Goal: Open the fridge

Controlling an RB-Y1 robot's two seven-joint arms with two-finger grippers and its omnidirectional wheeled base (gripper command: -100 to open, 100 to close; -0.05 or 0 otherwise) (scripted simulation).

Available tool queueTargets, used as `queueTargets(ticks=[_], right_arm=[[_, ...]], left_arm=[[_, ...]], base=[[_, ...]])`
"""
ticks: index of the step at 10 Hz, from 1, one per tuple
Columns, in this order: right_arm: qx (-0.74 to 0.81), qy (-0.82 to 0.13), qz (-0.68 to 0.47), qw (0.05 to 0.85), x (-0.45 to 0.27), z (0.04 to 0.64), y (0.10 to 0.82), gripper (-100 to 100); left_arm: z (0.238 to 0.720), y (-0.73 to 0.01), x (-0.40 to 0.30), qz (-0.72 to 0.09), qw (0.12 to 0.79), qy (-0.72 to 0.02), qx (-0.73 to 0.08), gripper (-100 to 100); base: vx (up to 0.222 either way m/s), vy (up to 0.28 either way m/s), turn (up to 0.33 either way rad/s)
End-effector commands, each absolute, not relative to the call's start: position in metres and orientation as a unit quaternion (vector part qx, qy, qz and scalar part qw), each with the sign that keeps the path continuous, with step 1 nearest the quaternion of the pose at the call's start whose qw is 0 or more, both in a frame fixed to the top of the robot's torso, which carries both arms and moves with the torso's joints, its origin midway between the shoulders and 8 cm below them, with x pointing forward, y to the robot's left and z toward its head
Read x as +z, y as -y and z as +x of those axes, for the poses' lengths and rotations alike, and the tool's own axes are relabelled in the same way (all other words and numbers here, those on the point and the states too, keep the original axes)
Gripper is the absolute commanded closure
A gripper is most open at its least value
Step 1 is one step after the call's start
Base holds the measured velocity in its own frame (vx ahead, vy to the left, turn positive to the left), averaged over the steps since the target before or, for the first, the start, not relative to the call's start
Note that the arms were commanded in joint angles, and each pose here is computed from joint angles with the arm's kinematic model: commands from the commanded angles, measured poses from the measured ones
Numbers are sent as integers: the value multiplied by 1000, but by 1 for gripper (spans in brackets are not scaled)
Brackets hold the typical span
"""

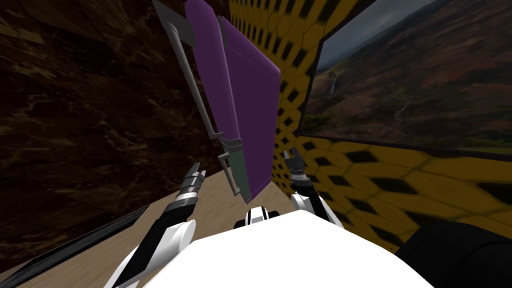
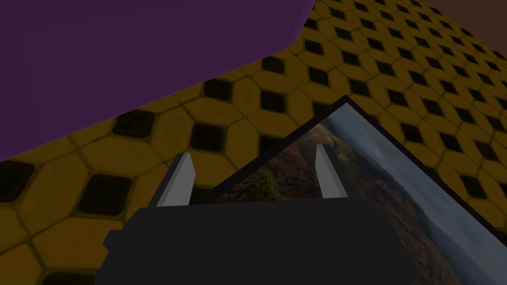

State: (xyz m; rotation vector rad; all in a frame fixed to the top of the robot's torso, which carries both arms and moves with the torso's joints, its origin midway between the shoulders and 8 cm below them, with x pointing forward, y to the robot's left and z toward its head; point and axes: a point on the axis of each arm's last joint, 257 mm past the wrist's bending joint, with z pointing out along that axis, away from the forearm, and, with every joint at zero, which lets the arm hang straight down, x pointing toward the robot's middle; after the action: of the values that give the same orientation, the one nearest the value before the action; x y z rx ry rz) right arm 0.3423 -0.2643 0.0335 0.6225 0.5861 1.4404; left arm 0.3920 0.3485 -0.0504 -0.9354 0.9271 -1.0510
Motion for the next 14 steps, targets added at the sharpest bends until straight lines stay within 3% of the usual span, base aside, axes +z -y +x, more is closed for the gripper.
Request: queueTargets(ticks=[1,10,13,14], right_arm=[[639,-260,276,669,33,342,264,0],[639,-260,276,669,34,342,264,0],[639,-260,276,669,34,342,264,0],[639,-260,276,669,34,342,264,0]], left_arm=[[396,-360,-64,-438,654,-419,-452,-100],[401,-396,-110,-518,611,-431,-415,-100],[400,-394,-103,-512,616,-430,-417,-100],[400,-394,-103,-512,616,-430,-417,100]], base=[[169,-152,91],[137,-177,78],[58,-26,-1],[14,4,1]])
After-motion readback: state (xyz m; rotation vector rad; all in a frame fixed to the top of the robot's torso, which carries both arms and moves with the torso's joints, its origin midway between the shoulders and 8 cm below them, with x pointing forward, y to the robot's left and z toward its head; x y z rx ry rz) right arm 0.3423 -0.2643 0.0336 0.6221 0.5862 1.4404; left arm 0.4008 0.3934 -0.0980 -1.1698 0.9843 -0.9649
